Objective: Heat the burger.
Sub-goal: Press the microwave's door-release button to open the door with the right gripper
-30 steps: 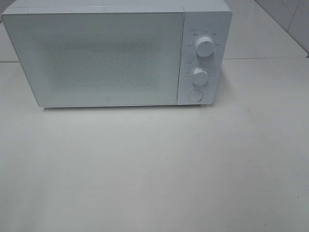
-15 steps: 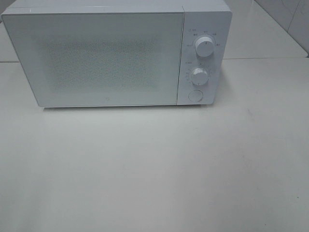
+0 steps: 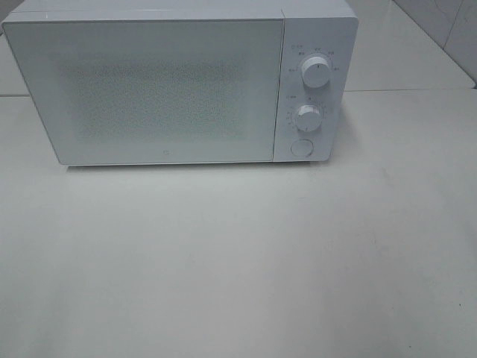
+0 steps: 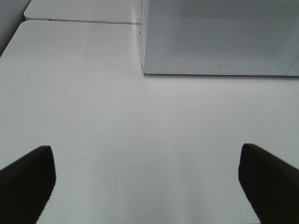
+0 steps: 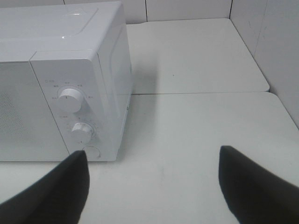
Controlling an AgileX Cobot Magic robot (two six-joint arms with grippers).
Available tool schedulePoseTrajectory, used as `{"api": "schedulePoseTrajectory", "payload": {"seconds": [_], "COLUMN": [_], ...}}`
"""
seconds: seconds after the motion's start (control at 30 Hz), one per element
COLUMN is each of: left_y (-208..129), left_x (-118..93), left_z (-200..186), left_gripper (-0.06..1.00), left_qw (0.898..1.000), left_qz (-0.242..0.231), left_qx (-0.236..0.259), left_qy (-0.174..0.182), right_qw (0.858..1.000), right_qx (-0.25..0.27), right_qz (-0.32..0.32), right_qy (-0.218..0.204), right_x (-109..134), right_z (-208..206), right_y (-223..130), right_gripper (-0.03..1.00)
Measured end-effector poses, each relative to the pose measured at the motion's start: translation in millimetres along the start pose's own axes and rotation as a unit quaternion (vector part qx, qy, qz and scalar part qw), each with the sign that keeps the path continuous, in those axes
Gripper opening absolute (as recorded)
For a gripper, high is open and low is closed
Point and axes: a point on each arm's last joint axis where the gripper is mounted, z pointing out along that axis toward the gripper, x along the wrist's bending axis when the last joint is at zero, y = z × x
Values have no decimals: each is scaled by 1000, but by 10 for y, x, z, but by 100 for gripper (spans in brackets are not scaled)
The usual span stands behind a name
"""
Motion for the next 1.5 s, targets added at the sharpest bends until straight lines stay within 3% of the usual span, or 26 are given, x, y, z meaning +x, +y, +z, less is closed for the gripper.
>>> {"api": "schedulePoseTrajectory", "payload": {"seconds": [0.17,1.0,1.17,1.5], "left_y": [0,0,0,0], "left_x": [0,0,0,0], "left_z": [0,0,0,0], "left_gripper": [99,99,99,99], "left_qw": [1000,1000,1000,1000], "left_qz": [0,0,0,0], "left_qx": [0,0,0,0], "left_qy": [0,0,0,0], "right_qw": [1000,995,994,996], "right_qx": [-7,-104,-106,-86], "right_qz": [0,8,-21,-10], "right_qy": [0,-12,-8,12], "right_x": [0,-14,101,410], "right_z": [200,1191,1376,1535], "right_y": [7,-593,-716,-941], "right_gripper": [73,73,73,73]}}
